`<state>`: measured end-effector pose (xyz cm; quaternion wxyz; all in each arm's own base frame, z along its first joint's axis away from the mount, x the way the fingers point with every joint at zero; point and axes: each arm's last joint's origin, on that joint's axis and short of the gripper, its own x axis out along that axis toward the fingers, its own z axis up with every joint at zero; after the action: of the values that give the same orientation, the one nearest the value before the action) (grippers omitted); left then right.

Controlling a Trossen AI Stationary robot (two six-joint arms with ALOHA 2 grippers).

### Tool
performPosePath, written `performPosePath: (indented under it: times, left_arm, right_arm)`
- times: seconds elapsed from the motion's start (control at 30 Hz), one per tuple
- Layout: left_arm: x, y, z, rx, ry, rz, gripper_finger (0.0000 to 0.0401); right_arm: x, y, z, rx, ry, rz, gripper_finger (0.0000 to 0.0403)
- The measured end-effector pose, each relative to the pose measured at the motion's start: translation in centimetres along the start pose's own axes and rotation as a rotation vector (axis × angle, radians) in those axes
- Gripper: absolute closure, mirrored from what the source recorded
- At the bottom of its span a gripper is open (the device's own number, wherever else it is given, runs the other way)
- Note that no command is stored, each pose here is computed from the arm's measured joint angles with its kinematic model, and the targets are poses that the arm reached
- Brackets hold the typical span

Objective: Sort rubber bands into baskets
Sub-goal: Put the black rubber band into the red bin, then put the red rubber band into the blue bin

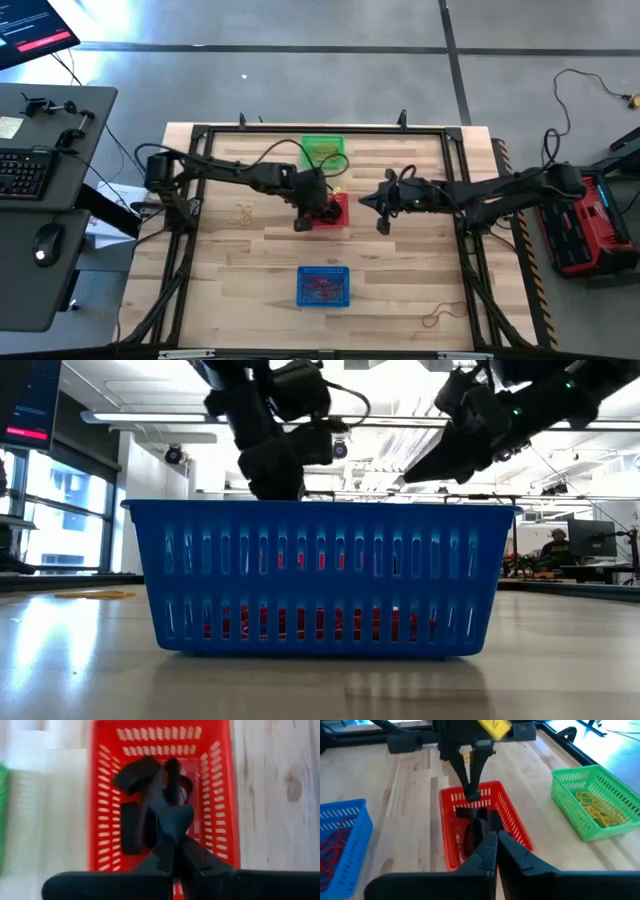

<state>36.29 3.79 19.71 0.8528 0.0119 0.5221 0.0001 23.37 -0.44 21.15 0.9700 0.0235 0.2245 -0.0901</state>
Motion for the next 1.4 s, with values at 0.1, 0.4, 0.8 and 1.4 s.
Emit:
performPosePath:
  times: [0.1,0.4,0.8,1.4]
  left_arm:
    - [0.9,-0.4,0.4,0.029,0.027,-0.03,0.0401]
    - [2.3,-0.6,1.1,0.032,0.045,-0.062,0.0398]
    - [3.2,-1.1,0.7,0.051,0.084,-0.06,0.0323]
    - [0.7,-2.2,1.6,0.085,-0.154,0.022,0.0271]
  right_arm:
    - [-0.2,0.2,-0.4,0.003,-0.008,-0.008,0.0403]
    - [-0.4,1.0,-0.5,-0.013,-0.016,-0.018,0.0403]
    - [-0.4,1.1,-0.5,-0.005,-0.013,-0.02,0.0403]
    - [-0.4,1.1,-1.0,0.015,0.039,-0.013,0.0403]
